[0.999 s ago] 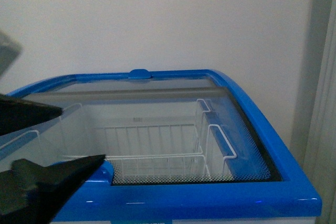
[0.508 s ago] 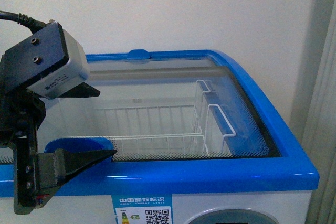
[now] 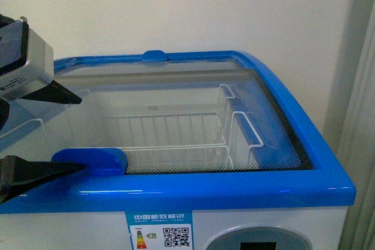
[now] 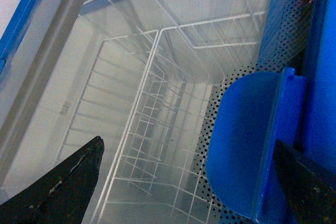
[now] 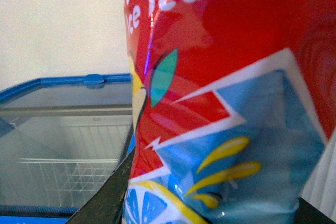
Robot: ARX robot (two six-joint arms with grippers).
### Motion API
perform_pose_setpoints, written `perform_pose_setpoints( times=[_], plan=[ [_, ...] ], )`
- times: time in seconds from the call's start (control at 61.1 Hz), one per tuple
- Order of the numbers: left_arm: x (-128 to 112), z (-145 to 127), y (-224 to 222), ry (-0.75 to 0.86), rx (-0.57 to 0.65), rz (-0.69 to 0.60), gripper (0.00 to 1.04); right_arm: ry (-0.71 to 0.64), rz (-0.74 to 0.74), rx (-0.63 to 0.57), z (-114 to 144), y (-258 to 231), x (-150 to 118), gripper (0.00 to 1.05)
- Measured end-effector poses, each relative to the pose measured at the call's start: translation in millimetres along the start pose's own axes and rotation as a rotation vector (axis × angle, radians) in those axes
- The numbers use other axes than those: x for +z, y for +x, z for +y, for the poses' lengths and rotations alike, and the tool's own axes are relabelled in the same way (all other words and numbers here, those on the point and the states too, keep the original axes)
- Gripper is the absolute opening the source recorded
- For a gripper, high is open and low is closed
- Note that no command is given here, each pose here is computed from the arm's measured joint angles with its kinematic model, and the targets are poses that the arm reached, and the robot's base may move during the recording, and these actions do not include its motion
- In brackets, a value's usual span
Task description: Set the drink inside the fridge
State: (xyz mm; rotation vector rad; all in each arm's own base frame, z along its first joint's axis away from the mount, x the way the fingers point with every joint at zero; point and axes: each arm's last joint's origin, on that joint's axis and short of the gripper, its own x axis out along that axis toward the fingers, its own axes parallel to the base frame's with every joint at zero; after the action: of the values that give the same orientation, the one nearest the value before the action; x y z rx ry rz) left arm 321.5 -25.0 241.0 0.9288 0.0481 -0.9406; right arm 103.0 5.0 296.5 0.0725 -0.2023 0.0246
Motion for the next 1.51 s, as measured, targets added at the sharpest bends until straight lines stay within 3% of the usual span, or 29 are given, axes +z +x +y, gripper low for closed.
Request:
perform_pose_setpoints(
  times=[0.311, 0.688, 1.196, 1.408, 1.507],
  plan=[
    [-3, 10, 26, 0.077, 0.097, -0.075, 0.97, 0.0, 0.0, 0.0, 0, 0, 0, 0.41],
    [-6, 56, 65, 0.166, 0.385, 0.023, 0.97, 0.0, 0.0, 0.0, 0, 0, 0, 0.41],
    [-19, 79, 85, 0.297, 0.733, 0.11, 0.97, 0.0, 0.0, 0.001, 0, 0, 0, 0.41],
    [-19, 87, 76, 0.266, 0.927, 0.142, 0.97, 0.0, 0.0, 0.0, 0, 0, 0, 0.41],
    [-24, 83, 68, 0.151, 1.024, 0.162, 0.97, 0.0, 0.0, 0.002, 0, 0, 0, 0.41]
  ],
)
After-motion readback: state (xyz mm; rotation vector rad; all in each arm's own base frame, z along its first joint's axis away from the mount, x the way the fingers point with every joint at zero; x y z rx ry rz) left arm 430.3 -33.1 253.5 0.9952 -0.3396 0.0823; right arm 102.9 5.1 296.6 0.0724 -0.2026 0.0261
